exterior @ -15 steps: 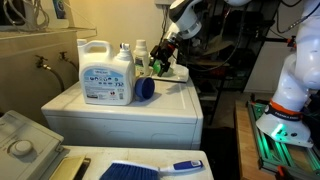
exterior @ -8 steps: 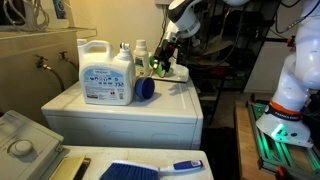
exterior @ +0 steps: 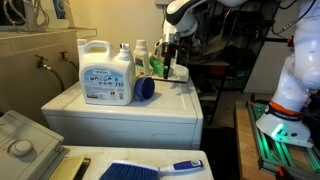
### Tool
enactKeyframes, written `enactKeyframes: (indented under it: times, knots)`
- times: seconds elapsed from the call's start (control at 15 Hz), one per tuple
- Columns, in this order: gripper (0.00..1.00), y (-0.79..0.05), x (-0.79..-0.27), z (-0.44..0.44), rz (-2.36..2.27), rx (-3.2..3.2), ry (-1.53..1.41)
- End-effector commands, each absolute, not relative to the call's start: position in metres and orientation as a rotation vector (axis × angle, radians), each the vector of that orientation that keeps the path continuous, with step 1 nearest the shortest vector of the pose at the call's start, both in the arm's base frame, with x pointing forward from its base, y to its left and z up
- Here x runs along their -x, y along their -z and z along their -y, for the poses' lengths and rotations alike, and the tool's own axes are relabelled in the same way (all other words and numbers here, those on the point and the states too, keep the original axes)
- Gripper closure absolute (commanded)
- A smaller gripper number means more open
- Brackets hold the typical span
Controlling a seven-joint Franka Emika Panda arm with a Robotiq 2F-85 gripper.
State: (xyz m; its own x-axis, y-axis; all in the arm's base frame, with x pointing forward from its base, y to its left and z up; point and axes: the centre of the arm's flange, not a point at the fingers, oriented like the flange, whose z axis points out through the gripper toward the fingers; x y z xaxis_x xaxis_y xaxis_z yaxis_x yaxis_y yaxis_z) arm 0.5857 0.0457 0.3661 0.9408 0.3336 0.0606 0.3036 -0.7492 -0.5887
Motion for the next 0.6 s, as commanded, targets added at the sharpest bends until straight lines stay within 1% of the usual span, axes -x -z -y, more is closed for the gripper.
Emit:
enactKeyframes:
  times: [0.0, 0.2, 0.53]
  knots:
    - [0.0, -0.366, -0.587, -0.046, 0.47, 2.472, -0.059]
    - [0.0, -0.364, -0.591, -0.045, 0.516, 2.475, -0.059]
    - [0.0, -0.358, -0.608, -0.048, 0.855, 2.496, -0.021]
